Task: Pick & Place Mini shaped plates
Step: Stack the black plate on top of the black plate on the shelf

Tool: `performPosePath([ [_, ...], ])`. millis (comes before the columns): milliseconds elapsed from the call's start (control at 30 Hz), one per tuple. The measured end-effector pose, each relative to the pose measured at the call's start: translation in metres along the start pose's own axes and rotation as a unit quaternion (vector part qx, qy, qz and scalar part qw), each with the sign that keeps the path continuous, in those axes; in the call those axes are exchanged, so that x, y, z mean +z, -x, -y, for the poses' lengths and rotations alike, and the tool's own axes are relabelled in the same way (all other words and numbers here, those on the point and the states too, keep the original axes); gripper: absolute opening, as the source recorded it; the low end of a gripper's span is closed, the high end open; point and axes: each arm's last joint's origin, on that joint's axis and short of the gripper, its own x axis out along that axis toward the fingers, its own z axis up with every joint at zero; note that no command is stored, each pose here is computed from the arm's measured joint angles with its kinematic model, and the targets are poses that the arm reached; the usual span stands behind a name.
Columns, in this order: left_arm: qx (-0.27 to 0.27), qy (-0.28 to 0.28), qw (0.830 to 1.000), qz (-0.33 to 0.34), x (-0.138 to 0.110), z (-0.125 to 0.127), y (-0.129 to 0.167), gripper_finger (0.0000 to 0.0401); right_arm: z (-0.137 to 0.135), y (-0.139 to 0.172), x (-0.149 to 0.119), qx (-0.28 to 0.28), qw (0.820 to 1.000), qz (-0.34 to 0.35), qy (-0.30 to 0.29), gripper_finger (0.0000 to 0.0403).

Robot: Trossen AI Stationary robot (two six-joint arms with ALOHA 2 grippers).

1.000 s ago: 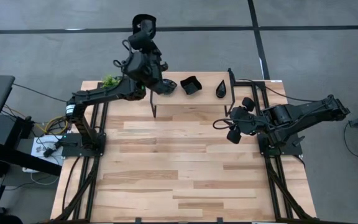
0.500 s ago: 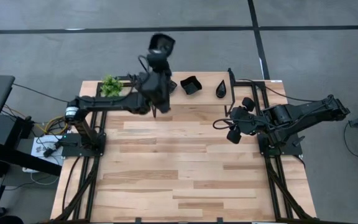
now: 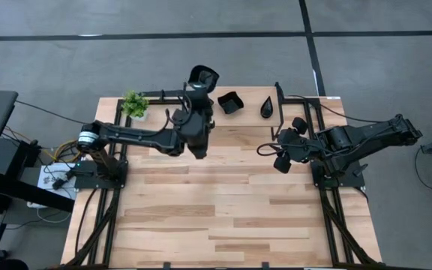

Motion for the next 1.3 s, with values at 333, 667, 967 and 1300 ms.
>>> performPosePath([
  [333, 0.005, -0.055, 0.998, -0.042, -0.001, 0.0, 0.035, 0.0013, 0.0, 0.0, 0.0, 0.0, 1.0, 0.0, 0.0, 0.0172],
  [667, -0.013, -0.252, 0.966, -0.054, 0.004, 0.013, 0.017, 0.0013, 0.0, 0.0, 0.0, 0.0, 1.0, 0.0, 0.0, 0.0171],
  [967, -0.017, -0.414, 0.909, -0.04, 0.021, 0.038, 0.018, 0.0013, 0.0, 0.0, 0.0, 0.0, 1.0, 0.0, 0.0, 0.0172],
  [1300, -0.003, -0.45, 0.893, -0.011, 0.05, 0.076, 0.009, 0.0013, 0.0, 0.0, 0.0, 0.0, 1.0, 0.0, 0.0, 0.0173],
])
